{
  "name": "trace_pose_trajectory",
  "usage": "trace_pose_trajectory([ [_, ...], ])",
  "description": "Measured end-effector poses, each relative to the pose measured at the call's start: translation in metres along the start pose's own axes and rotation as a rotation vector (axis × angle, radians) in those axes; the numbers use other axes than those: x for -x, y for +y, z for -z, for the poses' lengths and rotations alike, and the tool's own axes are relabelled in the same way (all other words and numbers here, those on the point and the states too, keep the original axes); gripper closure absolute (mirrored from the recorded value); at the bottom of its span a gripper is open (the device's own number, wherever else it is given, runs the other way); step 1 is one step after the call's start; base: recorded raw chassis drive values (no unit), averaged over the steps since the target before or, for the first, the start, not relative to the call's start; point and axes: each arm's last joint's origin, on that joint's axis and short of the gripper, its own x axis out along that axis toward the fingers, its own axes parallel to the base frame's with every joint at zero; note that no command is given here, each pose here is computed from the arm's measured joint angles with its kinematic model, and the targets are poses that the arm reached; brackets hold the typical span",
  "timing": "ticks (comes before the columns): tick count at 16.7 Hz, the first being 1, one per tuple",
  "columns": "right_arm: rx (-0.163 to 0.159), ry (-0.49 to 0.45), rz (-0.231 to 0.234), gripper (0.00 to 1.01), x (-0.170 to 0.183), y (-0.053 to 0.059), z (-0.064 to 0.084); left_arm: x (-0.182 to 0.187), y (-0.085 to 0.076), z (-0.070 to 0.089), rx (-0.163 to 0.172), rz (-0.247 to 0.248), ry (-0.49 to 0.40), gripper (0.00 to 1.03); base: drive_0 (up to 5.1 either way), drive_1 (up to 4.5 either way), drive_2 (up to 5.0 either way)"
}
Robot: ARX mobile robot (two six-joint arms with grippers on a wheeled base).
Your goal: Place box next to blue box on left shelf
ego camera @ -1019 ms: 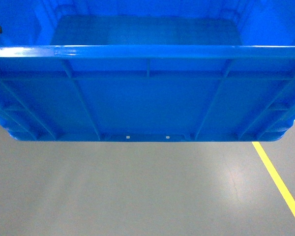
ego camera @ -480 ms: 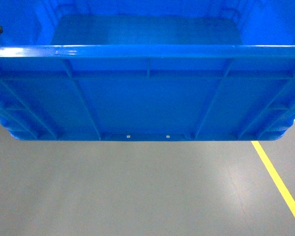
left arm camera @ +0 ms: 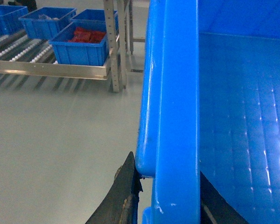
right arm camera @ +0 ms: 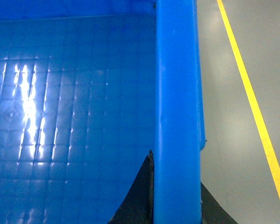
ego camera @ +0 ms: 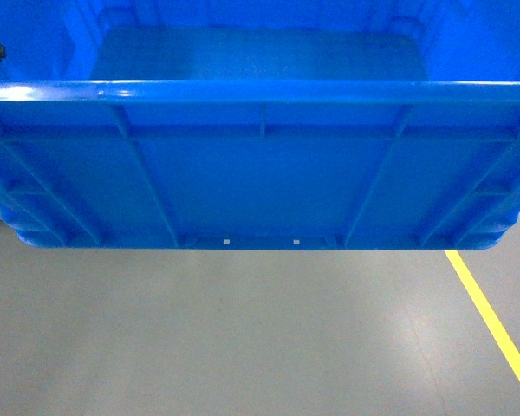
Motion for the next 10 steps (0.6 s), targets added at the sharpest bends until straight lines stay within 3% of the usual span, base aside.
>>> trace_pose_trajectory([
  [10, 0.001, -0.003, 0.001, 0.93, 0.0, 0.0001, -0.0003, 0.0, 0.0, -0.0002, 0.0, 0.001, -0.002, 0.87, 0.1, 4.3, -4.2],
])
